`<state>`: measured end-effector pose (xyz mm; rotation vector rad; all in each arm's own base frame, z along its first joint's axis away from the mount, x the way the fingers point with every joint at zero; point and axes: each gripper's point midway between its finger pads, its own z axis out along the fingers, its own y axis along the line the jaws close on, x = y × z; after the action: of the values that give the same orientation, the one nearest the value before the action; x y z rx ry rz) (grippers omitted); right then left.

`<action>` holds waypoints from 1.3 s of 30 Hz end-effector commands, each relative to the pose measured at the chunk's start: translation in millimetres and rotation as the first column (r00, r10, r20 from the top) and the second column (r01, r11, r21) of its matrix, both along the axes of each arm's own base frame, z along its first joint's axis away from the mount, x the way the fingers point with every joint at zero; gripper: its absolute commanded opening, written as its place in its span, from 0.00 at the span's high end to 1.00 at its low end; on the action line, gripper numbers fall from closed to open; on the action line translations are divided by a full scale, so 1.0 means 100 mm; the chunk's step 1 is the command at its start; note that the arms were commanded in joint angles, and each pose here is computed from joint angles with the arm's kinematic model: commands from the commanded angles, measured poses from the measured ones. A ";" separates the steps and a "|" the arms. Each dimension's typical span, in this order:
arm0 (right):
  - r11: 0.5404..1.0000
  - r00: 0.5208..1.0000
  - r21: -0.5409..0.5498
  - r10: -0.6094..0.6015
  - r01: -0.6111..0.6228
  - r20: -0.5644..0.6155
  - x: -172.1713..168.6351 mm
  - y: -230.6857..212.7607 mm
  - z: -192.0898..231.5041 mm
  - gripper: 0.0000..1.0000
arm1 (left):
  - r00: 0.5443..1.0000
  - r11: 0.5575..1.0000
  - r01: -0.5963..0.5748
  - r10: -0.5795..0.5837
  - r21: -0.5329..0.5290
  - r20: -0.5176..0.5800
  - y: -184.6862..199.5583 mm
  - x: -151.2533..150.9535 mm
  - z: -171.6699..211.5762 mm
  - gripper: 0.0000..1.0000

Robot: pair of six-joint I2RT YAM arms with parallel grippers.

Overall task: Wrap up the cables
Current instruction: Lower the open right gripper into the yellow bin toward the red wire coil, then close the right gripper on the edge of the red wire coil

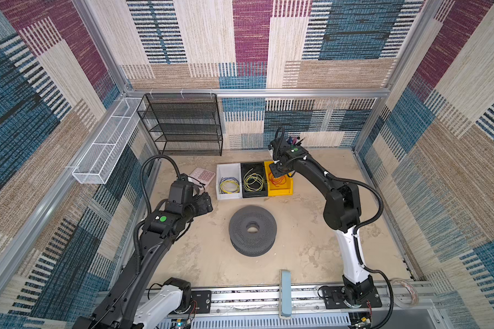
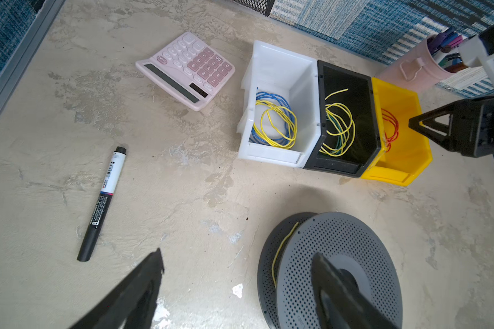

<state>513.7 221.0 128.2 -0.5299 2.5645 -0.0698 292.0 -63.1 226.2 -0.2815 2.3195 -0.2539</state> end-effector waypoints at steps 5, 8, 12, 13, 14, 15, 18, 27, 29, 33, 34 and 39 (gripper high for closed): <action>0.998 0.998 -0.043 -0.053 0.051 -0.035 0.00 -0.07 -0.19 0.57 | 1.000 1.000 0.004 -0.004 0.023 0.011 0.03 -0.01 0.09 0.17; 0.997 0.997 -0.035 -0.074 0.074 0.002 0.01 -0.10 -0.12 0.56 | 1.000 1.000 -0.002 0.002 0.009 0.024 0.03 -0.02 0.12 0.17; 0.993 0.993 -0.037 -0.109 0.111 0.044 0.01 -0.17 -0.05 0.54 | 1.000 1.000 0.000 0.000 0.002 0.029 0.02 -0.01 0.13 0.16; 0.993 0.993 -0.022 -0.111 0.112 0.038 -0.01 -0.16 -0.07 0.54 | 1.000 1.000 0.003 -0.003 0.002 0.031 0.01 0.00 0.13 0.16; 0.994 0.993 -0.012 -0.113 0.113 0.026 -0.03 -0.14 -0.12 0.53 | 1.000 1.000 0.005 -0.005 0.003 0.029 0.01 0.00 0.12 0.16; 0.993 0.993 0.002 -0.114 0.114 0.011 -0.05 -0.12 -0.17 0.53 | 1.000 1.000 0.007 -0.007 0.001 0.030 0.00 0.01 0.13 0.16; 0.993 0.993 0.021 -0.117 0.117 -0.022 -0.09 -0.09 -0.34 0.54 | 0.999 1.000 0.012 -0.011 -0.006 0.031 -0.01 0.01 0.17 0.16; 0.991 0.992 0.062 -0.118 0.120 -0.034 -0.06 -0.01 -0.52 0.60 | 0.998 1.000 -0.002 0.002 -0.006 0.056 0.03 -0.06 0.26 0.16; 0.989 0.992 0.086 -0.119 0.122 -0.031 -0.03 0.04 -0.54 0.65 | 0.998 1.000 0.000 0.001 -0.010 0.056 0.03 -0.07 0.27 0.16; 0.984 0.992 0.130 -0.123 0.125 -0.017 0.04 0.10 -0.55 0.71 | 0.998 1.000 -0.001 0.001 -0.003 0.058 0.04 -0.09 0.31 0.16; 0.983 0.992 0.137 -0.124 0.124 -0.008 0.05 0.11 -0.54 0.72 | 0.998 1.000 -0.004 0.004 0.001 0.058 0.05 -0.10 0.31 0.16; 0.982 0.992 0.153 -0.122 0.115 0.038 0.11 0.12 -0.40 0.92 | 0.998 1.000 -0.012 0.012 0.010 0.064 0.08 -0.11 0.34 0.16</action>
<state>512.1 225.6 68.5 -0.3372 2.6081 0.0271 282.8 -60.0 260.3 -0.2787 2.2484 -0.2783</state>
